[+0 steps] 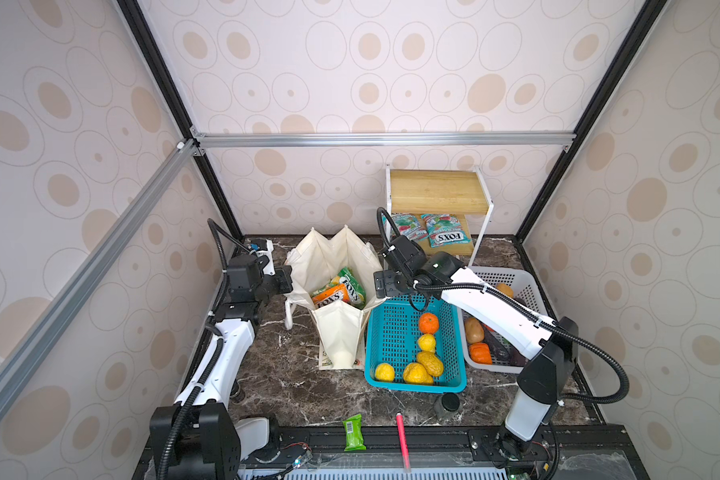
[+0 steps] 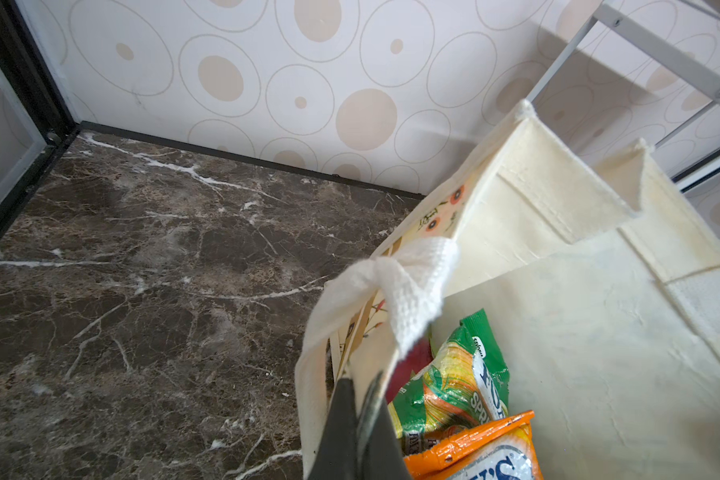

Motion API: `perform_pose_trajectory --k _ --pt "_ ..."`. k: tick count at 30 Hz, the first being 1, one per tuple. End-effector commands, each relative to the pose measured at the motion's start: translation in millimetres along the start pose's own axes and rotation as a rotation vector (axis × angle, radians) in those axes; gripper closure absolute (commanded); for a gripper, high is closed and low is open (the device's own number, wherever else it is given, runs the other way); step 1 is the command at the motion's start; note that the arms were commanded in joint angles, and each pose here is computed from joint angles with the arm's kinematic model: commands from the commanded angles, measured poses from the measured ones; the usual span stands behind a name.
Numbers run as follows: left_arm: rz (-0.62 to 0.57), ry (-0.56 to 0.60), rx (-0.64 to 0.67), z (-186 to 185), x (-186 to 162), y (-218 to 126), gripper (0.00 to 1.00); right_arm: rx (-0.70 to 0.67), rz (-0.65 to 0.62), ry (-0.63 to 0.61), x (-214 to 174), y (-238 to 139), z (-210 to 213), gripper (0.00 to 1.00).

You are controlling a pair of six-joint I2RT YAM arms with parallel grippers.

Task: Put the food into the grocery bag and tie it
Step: 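Raise the right gripper out of the bag and move it toward the white basket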

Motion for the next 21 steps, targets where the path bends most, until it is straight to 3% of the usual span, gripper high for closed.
perform_pose_trajectory --k 1,3,9,12,14,15,18,21 --pt "-0.021 0.022 -0.026 -7 5 -6 1.0 0.142 -0.063 0.042 8 -12 9 0.04" --pt "-0.024 0.024 -0.022 -6 5 -7 1.0 0.182 -0.071 0.061 8 -9 9 0.09" --pt "-0.039 0.03 -0.013 -6 7 -9 1.0 0.217 -0.08 0.084 9 0 12 0.37" --pt "-0.031 0.027 -0.017 -6 7 -7 1.0 0.271 -0.083 0.091 14 5 20 0.66" --pt "-0.043 0.031 -0.027 -9 10 -9 1.0 0.315 -0.085 0.093 20 4 28 0.94" --pt "-0.052 0.031 -0.031 -10 12 -9 1.0 0.325 -0.092 0.089 24 1 31 1.0" --pt "-0.072 -0.003 -0.039 -18 25 -13 1.0 0.332 -0.124 0.068 36 -7 40 1.0" --pt "-0.1 -0.053 -0.136 -37 39 -21 1.0 0.382 -0.153 0.065 47 -14 54 1.0"
Point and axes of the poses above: each gripper's point midway between its finger pads, its own y axis out along the fingers, its own z axis along the line the jaws close on, x = y × z, the point moved 7 cm from there along -y, back along the fingers, and after that the axes turned 15 degrees about -y, right-handed, at the moved point
